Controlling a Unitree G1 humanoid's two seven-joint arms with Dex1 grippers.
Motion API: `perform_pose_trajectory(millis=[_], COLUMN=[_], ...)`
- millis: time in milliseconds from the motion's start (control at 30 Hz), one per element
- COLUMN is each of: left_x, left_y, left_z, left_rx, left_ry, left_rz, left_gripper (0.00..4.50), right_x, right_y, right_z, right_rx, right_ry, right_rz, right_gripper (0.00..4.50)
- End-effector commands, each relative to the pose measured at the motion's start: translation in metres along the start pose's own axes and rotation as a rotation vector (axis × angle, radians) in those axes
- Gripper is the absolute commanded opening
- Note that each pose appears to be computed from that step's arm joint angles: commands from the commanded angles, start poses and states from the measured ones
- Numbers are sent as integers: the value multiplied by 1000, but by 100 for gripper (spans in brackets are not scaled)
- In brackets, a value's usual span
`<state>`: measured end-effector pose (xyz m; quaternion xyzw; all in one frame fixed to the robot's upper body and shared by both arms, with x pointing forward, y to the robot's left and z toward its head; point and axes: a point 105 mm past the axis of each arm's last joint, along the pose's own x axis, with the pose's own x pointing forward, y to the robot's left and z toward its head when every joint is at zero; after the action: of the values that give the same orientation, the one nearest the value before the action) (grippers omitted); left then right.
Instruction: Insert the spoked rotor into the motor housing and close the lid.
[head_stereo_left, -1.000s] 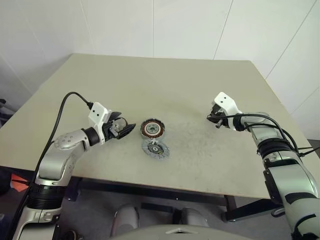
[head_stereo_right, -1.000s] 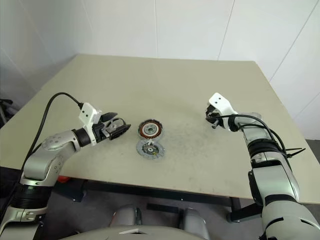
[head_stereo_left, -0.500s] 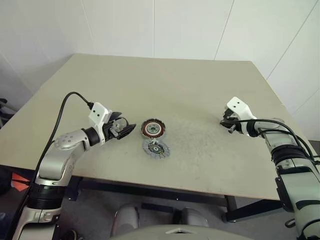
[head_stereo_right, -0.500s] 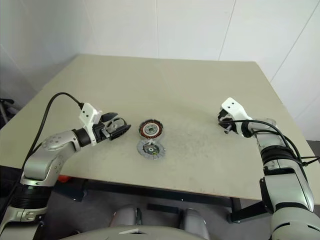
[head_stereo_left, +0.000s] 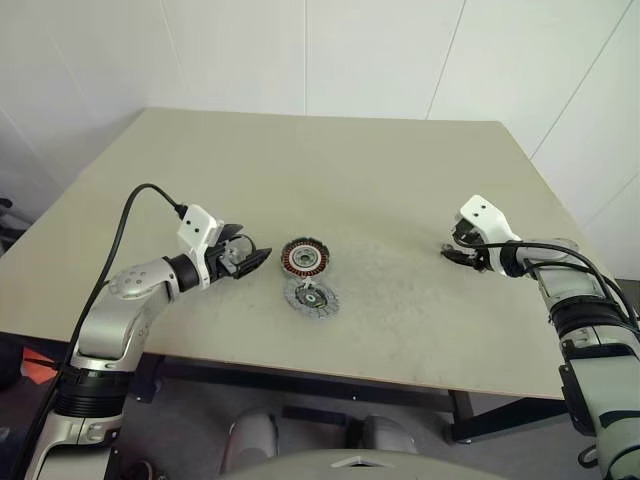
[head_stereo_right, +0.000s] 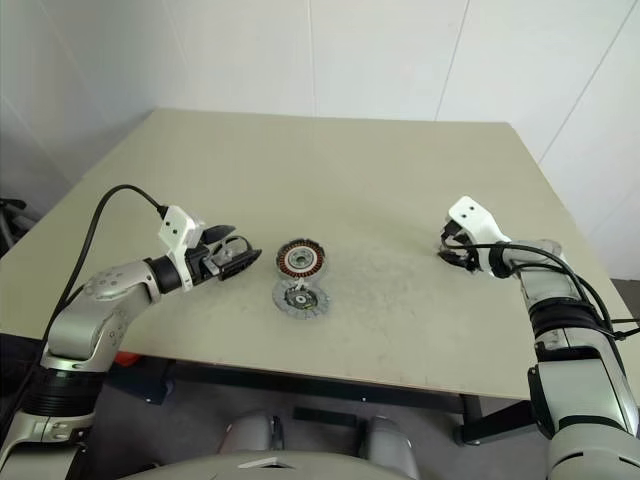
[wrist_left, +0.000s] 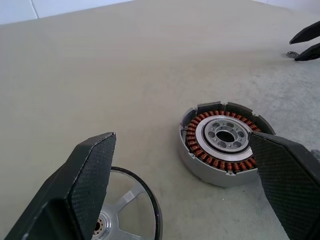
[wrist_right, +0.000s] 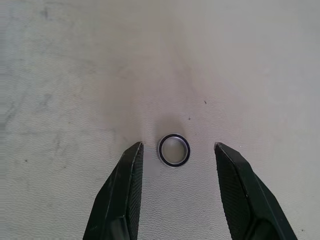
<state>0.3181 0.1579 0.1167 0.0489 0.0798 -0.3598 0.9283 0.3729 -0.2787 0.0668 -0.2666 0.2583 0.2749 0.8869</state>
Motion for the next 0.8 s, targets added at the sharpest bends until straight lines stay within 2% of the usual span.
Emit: perform_pose_trajectory(millis=[33, 167, 333, 467, 633, 800], left_x=[-2, -1, 2, 3, 3, 2], left_y=[2, 2, 3, 4, 5, 5], left_z=[12, 12, 14, 16, 15, 15], left_rx=[40, 39, 42, 46, 48, 48], left_ry=[-32, -33, -34, -35, -35, -37], left_rz=[0, -2, -10, -12, -9, -4], left_gripper=[450, 450, 450, 450, 450, 450], right_x=[-6, -11, -10, -11, 0, 16], right_y=[8, 45, 96, 131, 142, 157], right_z=[48, 108, 153, 163, 170, 174], right_rx=[-81, -205, -469, -672, -881, -1014], right_ry=[-172, -353, -406, -401, -348, -314], right_rz=[75, 265, 456, 618, 680, 742], right_gripper=[256, 256, 256, 256, 256, 256])
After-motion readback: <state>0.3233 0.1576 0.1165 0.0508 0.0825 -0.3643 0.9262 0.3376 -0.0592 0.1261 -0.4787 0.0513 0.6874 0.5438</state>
